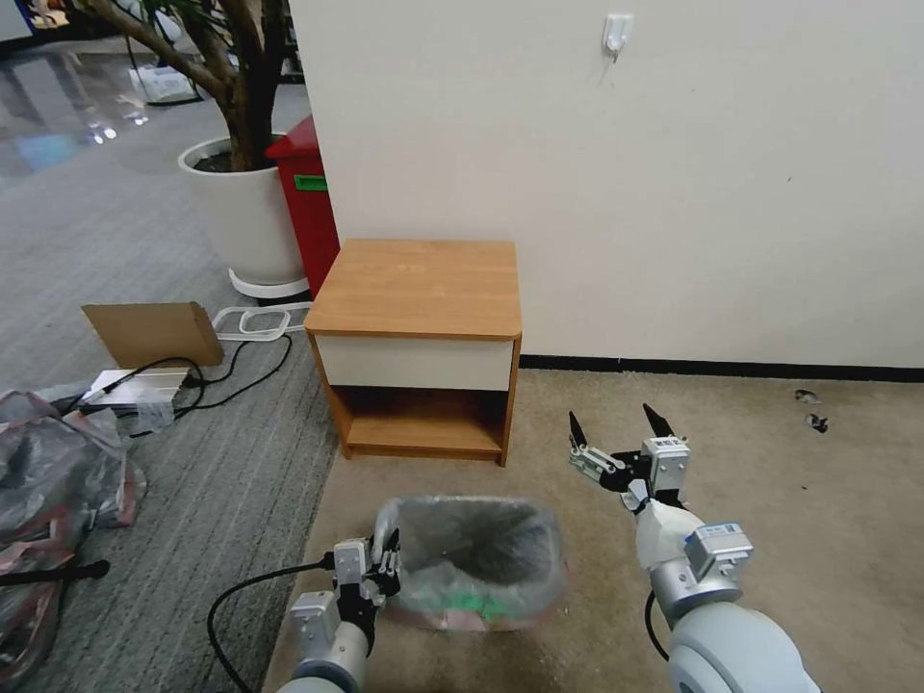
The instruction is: Pick up the garbage bag from the table and place it over the trash can.
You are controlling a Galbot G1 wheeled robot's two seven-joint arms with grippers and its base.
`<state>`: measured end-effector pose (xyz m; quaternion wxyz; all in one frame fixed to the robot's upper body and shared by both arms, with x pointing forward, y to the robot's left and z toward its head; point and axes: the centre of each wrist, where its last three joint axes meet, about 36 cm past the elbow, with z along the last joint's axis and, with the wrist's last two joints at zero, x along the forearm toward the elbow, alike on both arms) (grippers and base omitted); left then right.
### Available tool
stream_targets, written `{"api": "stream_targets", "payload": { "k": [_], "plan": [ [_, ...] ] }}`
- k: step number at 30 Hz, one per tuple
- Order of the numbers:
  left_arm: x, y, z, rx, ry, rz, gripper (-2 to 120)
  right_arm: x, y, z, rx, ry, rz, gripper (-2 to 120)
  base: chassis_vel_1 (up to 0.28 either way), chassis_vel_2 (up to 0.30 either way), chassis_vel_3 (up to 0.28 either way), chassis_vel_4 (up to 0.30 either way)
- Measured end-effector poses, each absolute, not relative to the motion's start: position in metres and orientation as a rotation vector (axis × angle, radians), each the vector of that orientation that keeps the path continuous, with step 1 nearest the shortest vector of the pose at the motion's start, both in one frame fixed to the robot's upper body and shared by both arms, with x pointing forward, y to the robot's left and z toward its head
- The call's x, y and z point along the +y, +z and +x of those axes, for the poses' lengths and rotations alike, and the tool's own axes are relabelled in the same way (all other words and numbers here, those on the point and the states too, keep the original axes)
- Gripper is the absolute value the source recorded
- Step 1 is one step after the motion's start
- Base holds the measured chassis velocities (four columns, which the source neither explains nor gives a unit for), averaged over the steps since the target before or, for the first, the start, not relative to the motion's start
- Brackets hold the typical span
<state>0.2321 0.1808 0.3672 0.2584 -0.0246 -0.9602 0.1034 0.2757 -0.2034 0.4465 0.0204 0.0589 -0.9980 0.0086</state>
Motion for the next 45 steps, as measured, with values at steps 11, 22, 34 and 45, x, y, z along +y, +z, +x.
{"api": "stream_targets", "payload": {
  "k": [11, 22, 34, 45],
  "plan": [
    [0.21, 0.384, 0.224, -2.731, 0.2, -0.06, 90, -0.208, 0.443, 0.266, -3.079, -0.035, 0.172, 100, 0.0, 0.0, 0.0, 0.0],
    [0.267, 0.412, 0.215, -2.992, -0.158, -0.004, 100, -0.228, 0.415, 0.247, -3.103, -0.095, 0.07, 100, 0.0, 0.0, 0.0, 0.0],
    [0.295, 0.452, 0.198, -3.02, -0.35, -0.087, 100, -0.248, 0.388, 0.226, -3.131, -0.136, -0.029, 100, 0.0, 0.0, 0.0, 0.0],
    [0.291, 0.453, 0.196, -2.998, -0.334, -0.082, 100, -0.251, 0.391, 0.224, -3.121, -0.102, -0.066, 100, 0.0, 0.0, 0.0, 0.0]
  ]
}}
